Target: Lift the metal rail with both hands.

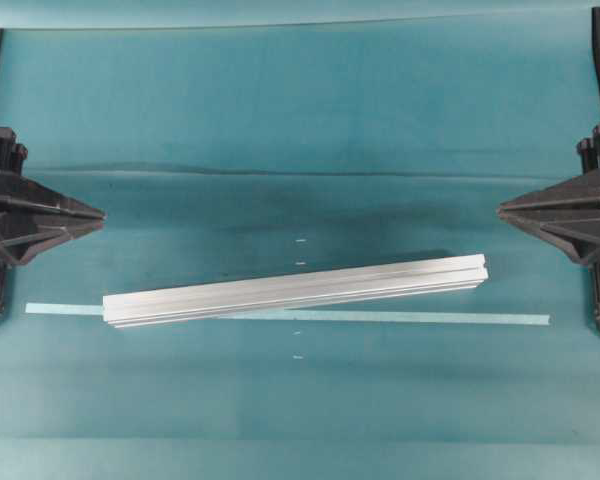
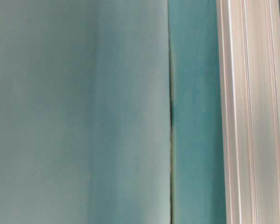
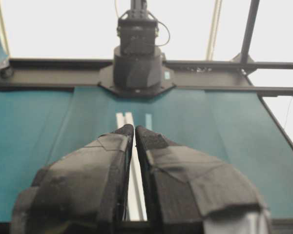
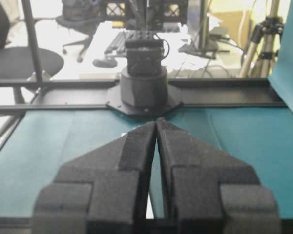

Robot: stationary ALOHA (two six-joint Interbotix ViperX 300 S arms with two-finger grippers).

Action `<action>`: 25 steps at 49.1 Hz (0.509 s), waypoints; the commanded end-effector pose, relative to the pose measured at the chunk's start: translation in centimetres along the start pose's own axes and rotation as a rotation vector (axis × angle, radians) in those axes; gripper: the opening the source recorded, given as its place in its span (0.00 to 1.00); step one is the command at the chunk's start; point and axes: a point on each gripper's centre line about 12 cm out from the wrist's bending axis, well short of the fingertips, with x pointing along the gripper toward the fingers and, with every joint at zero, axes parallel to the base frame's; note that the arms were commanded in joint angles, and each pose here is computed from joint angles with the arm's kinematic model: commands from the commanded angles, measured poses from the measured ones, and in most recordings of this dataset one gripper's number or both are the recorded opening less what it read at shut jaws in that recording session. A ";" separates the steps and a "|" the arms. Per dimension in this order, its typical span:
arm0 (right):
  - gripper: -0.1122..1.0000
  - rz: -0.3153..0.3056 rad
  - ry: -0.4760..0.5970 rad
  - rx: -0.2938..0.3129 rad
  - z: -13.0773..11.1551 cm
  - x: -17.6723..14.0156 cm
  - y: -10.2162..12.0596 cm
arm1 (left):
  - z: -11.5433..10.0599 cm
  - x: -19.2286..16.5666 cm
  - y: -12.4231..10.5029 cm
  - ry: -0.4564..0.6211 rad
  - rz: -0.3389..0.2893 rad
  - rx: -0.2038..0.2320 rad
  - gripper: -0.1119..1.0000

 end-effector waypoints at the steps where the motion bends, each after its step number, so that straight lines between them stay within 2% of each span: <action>1: 0.23 -0.007 0.000 0.007 0.0 0.2 -0.1 | 1.4 0.8 0.1 -0.015 0.001 -0.029 0.23; 4: 0.25 -0.014 0.023 0.038 -0.1 0.3 -0.2 | 2.0 1.1 0.1 -0.017 0.001 -0.051 0.25; 8: 0.16 -0.023 0.076 0.087 0.0 0.4 -0.3 | 2.6 1.4 0.0 -0.017 -0.003 -0.074 0.15; 12: 0.12 -0.032 0.169 0.110 -0.1 0.6 -0.4 | 2.9 1.9 -0.1 0.014 -0.003 -0.088 0.10; 25: 0.11 -0.105 0.560 0.124 0.5 1.1 -1.8 | 3.4 4.6 -0.3 0.253 0.001 -0.098 0.08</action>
